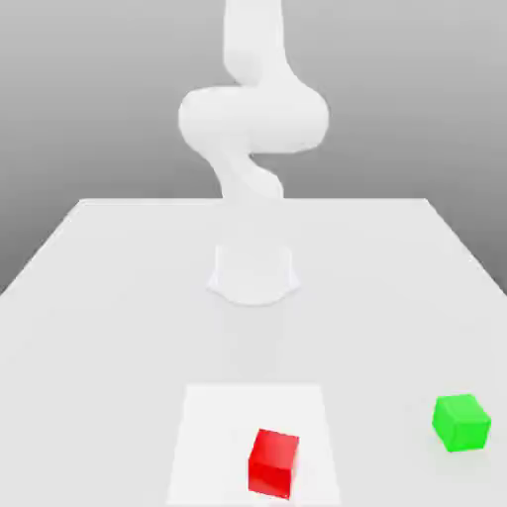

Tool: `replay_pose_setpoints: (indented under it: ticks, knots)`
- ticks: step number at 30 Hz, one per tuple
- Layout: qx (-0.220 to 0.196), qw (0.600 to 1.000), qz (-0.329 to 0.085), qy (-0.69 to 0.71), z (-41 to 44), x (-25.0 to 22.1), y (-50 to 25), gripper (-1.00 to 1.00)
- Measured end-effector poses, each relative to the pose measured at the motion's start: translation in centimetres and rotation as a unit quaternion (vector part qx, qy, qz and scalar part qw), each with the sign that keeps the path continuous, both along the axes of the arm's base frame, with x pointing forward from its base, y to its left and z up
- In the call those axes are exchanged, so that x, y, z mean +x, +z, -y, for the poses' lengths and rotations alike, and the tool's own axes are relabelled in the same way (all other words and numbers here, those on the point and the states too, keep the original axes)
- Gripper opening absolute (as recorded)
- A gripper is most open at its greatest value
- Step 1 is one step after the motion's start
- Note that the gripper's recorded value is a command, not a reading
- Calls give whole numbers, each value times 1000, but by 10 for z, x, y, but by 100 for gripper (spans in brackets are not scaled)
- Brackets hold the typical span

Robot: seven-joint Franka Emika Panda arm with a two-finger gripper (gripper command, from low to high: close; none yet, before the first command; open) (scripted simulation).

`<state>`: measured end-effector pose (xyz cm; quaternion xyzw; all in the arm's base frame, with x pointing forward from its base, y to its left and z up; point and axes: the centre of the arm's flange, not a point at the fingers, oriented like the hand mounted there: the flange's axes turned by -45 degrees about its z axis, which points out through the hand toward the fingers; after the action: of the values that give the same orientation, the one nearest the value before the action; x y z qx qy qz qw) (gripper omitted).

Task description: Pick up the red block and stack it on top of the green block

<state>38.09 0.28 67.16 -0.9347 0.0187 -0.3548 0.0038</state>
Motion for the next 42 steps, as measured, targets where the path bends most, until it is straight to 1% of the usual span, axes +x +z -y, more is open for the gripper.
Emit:
replay_pose_setpoints:
  ticks: [6,12,18,24,28,29,36,41,42]
  knots:
    - [13,995,-91,-26,-6,66,-107,0]
    - [25,982,-178,-52,-10,102,-223,0]
    - [35,961,-264,-79,-15,108,-341,0]
    - [43,933,-343,-104,-21,88,-453,0]
    - [44,929,-351,-107,-21,85,-506,0]
    - [44,929,-352,-107,-21,84,-519,-100]
    - [44,929,-351,-107,-22,84,-522,-100]
    - [43,929,-352,-103,-24,84,-469,-100]
    - [33,932,-353,-74,-44,83,-462,-100]
